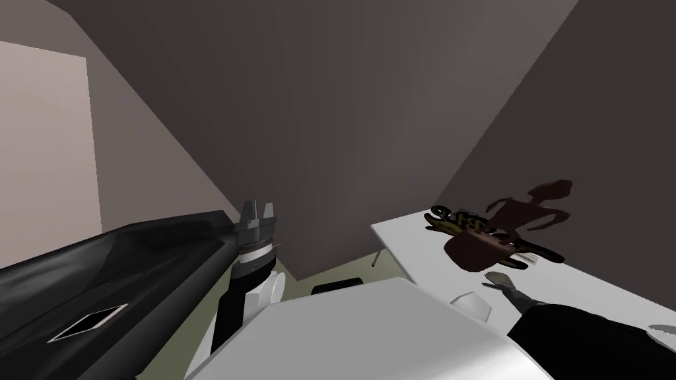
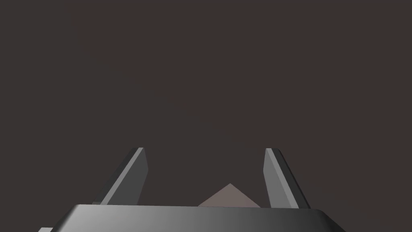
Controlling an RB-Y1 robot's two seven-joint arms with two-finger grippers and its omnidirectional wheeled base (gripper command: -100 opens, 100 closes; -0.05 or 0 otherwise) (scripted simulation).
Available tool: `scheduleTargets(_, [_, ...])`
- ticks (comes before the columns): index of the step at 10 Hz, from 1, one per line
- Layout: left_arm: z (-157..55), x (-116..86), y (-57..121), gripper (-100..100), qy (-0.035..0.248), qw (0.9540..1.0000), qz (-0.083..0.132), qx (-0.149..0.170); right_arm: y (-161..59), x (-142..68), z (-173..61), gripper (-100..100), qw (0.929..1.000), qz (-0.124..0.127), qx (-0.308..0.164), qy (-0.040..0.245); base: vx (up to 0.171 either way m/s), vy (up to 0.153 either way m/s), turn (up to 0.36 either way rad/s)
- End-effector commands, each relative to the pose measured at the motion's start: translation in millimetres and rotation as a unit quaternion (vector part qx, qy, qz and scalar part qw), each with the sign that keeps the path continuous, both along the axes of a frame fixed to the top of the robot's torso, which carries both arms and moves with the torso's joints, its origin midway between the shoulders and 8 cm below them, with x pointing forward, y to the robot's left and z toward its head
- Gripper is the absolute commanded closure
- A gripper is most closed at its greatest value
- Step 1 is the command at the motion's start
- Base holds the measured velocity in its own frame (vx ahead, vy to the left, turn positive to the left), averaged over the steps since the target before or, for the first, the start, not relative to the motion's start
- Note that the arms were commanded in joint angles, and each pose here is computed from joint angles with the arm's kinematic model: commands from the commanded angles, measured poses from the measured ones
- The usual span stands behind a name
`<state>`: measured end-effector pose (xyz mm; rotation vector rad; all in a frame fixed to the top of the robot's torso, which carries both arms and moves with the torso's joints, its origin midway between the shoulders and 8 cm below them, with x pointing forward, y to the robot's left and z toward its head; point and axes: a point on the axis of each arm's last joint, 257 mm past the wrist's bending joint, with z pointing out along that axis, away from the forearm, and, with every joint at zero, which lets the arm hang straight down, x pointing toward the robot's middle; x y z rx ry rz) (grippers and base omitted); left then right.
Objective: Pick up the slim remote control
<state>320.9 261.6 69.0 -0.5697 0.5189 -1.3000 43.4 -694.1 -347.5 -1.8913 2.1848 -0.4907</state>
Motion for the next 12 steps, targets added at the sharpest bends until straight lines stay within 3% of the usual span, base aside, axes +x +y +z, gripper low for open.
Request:
scheduleTargets(1, [0, 0, 0.0, 0, 0.000, 1.0000, 0.000, 0.000, -4, -14, -4, -100, 0.9998, 0.008, -0.003, 0.017, 0.031, 0.022, 0.120])
scheduleTargets(2, [0, 0, 0.0, 0, 0.000, 1.0000, 0.000, 0.000, -4, -14, -4, -100, 0.9998, 0.008, -0.003, 0.017, 0.014, 0.009, -0.020])
scheduleTargets(4, [0, 0, 0.0, 0, 0.000, 1.0000, 0.000, 0.000, -1, -62, -20, -100, 0.9972, 0.021, 0.000, 0.072, 0.041, 0.028, 0.266])
scheduleTargets(5, [0, 0, 0.0, 0, 0.000, 1.0000, 0.000, 0.000, -2, -64, -20, -100, 0.9970, 0.023, -0.001, 0.074, 0.058, 0.020, 0.100])
scheduleTargets(8, [0, 0, 0.0, 0, 0.000, 1.0000, 0.000, 0.000, 14, -127, -41, -100, 0.9893, 0.038, 0.018, 0.139, 0.070, 0.017, 0.199])
scheduleTargets(9, [0, 0, 0.0, 0, 0.000, 1.0000, 0.000, 0.000, 21, -143, -47, -100, 0.9867, 0.042, 0.026, 0.155, 0.075, 0.029, 0.183])
scheduleTargets(10, [0, 0, 0.0, 0, 0.000, 1.0000, 0.000, 0.000, 21, -143, -47, -100, 0.9867, 0.042, 0.026, 0.155, 0.042, 0.026, 0.036])
scheduleTargets(12, [0, 0, 0.0, 0, 0.000, 1.0000, 0.000, 0.000, 40, -174, -62, -100, 0.9810, 0.048, 0.049, 0.181, 0.044, 0.021, 0.111])
